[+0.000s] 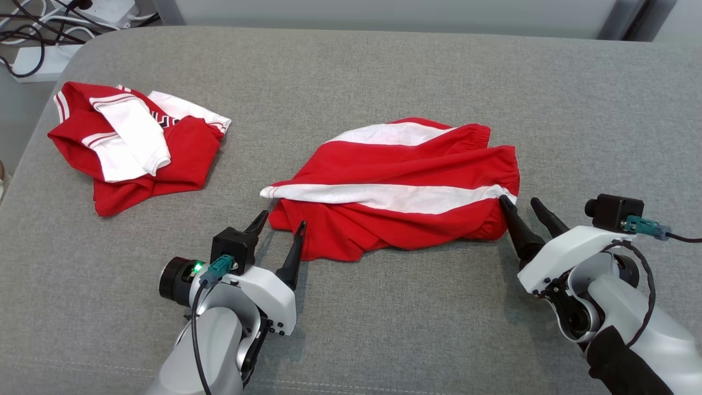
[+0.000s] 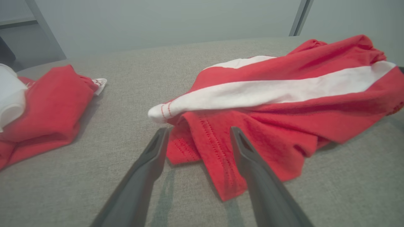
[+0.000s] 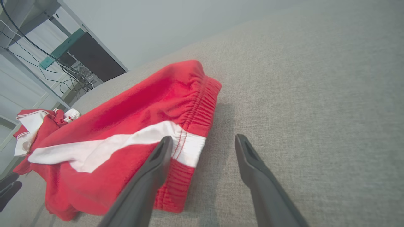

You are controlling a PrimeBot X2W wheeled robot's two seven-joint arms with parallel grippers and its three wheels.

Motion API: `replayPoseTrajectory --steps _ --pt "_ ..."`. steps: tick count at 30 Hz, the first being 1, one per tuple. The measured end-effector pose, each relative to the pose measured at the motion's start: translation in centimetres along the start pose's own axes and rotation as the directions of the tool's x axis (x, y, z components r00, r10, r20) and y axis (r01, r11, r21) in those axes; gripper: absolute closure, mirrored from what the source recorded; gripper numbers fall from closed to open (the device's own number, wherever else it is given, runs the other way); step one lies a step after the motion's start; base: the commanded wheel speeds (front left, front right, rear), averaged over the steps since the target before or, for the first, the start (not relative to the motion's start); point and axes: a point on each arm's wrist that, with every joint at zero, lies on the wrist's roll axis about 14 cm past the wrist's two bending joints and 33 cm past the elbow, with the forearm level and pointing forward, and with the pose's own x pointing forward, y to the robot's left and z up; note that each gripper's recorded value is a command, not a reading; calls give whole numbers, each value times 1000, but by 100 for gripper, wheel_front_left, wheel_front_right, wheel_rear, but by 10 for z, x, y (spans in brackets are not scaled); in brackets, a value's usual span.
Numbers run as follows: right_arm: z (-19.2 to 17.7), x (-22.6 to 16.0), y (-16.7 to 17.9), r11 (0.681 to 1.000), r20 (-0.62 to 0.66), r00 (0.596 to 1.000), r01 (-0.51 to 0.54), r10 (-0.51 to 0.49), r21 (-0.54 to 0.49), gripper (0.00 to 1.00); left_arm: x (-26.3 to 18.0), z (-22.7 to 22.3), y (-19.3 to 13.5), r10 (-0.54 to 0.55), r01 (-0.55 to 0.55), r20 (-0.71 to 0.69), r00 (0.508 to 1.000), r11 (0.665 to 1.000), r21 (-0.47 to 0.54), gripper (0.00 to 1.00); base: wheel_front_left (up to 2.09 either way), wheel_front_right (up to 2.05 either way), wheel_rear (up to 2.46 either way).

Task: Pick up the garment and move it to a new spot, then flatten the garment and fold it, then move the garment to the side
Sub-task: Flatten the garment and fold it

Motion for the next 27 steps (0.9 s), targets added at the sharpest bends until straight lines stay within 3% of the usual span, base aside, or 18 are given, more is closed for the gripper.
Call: replayPoseTrajectory --steps 10,13,14,15,16,19,20,27 --pt "-3 6 1 999 -1 1000 -5 5 35 2 2 -7 1 3 -3 -15 1000 1000 -3 0 0 0 0" --pt "-4 10 3 999 -5 1000 -10 10 42 19 1 -9 4 12 -12 -21 1000 1000 -6 0 0 0 0" --pt "-5 11 3 999 -5 1000 -13 13 46 30 1 -10 5 14 -15 -23 1000 1000 -8 0 0 0 0" --pt "-5 11 4 999 -6 1000 -15 16 50 50 1 -10 6 17 -17 -25 1000 1000 -9 0 0 0 0" --pt "-6 12 5 998 -8 1000 -17 18 52 56 1 -11 7 19 -19 -26 999 1000 -9 0 0 0 0" --pt "-6 13 7 998 -6 1000 -25 25 60 91 2 -12 9 25 -25 -29 999 1000 -13 0 0 0 0" --pt "-5 14 8 998 -3 1000 -30 30 62 97 2 -12 9 26 -27 -29 999 1000 -14 0 0 0 0" --pt "4 10 5 998 22 999 -28 26 65 100 5 -10 7 25 -25 -23 999 999 -24 0 0 0 0"
